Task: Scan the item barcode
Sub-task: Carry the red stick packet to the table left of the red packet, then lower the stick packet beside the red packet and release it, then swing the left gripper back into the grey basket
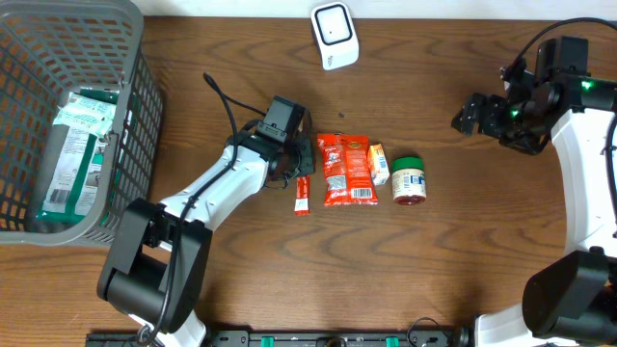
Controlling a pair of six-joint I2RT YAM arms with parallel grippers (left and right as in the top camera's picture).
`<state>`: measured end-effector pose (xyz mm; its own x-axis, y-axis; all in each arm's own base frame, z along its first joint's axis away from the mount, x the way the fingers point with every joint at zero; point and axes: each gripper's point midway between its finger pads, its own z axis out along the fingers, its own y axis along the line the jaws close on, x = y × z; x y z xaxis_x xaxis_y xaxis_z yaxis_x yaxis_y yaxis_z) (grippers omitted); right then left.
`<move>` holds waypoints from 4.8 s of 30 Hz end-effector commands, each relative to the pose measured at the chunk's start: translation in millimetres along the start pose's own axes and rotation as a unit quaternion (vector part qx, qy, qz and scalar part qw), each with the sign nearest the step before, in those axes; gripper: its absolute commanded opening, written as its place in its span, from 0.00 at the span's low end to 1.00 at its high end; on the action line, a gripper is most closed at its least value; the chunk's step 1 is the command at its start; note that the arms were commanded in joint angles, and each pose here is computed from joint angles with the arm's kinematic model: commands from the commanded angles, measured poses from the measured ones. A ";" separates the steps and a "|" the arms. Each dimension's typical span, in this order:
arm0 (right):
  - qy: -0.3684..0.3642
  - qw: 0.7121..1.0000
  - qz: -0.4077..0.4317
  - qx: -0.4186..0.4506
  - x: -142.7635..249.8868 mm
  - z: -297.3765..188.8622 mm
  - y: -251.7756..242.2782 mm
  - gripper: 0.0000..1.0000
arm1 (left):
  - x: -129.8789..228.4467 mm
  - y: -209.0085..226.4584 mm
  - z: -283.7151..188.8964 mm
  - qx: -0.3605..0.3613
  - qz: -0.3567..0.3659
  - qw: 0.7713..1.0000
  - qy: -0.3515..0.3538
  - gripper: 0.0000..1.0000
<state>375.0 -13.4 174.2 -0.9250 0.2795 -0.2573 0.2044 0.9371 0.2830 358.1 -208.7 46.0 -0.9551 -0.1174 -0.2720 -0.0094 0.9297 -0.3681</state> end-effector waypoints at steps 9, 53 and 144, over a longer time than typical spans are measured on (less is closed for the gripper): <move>-0.005 1.000 0.003 -0.003 -0.7 -4.2 -1.8 0.99 | 8.8 15.0 4.6 -0.075 0.039 0.996 -0.023 0.08; -0.005 1.000 0.003 -0.003 -0.6 -4.2 -1.8 0.99 | -1.9 -18.8 -19.4 -0.080 0.091 0.990 -0.074 0.17; -0.005 1.000 0.003 -0.003 -0.6 -4.2 -1.8 0.99 | -125.7 238.4 -394.0 -0.273 -0.199 0.910 -0.241 0.88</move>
<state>375.0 -13.4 174.1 -0.9251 0.2795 -0.2570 0.2045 0.9371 0.2830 362.9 143.6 341.7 -0.6326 -0.4734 -0.6129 -0.5580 0.8274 -0.0632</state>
